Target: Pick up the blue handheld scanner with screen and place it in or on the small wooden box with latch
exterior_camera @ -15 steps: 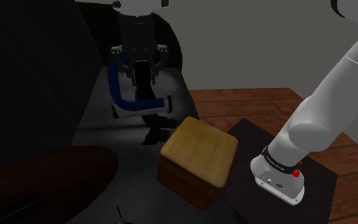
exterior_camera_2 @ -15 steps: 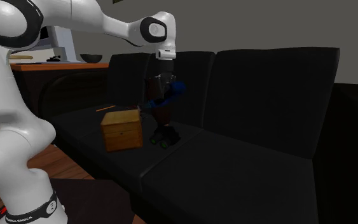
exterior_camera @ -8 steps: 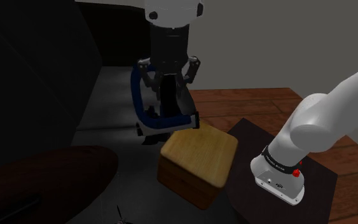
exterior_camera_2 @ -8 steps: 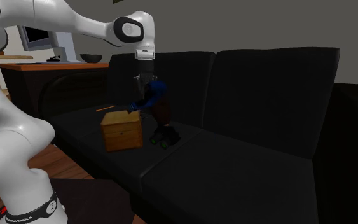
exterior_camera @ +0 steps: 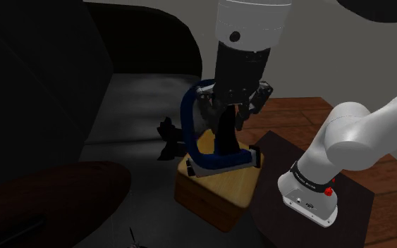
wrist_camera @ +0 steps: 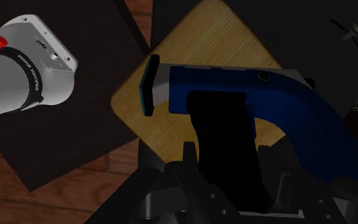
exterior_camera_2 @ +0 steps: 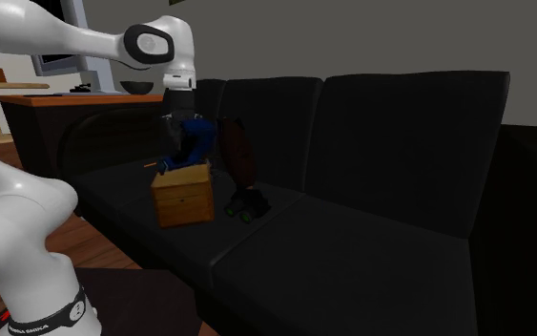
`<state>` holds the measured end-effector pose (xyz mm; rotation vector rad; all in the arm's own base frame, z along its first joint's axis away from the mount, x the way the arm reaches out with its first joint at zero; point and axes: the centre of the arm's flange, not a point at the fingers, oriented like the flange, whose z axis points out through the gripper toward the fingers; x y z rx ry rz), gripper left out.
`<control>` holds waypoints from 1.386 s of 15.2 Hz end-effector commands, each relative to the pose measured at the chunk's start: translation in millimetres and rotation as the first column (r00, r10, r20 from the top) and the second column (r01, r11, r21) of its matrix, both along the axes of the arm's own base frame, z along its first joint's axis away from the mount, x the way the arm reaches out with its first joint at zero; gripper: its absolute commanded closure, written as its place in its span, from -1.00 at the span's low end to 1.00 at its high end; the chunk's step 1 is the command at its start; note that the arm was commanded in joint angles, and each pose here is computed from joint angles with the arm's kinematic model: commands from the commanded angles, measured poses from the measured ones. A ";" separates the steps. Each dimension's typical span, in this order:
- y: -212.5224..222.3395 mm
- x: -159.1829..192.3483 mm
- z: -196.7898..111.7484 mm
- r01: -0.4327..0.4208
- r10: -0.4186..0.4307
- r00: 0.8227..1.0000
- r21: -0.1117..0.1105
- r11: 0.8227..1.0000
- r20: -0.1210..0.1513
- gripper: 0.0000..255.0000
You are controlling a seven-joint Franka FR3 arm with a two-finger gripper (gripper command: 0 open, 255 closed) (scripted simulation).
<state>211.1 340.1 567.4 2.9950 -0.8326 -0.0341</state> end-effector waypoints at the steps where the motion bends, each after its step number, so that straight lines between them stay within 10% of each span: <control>1: -6.8 -23.1 -1.9 0.001 -0.001 1.000 0.001 1.000 -0.001 1.00; 21: -6.8 -23.1 -71.3 0.001 -0.001 1.000 0.001 1.000 -0.001 1.00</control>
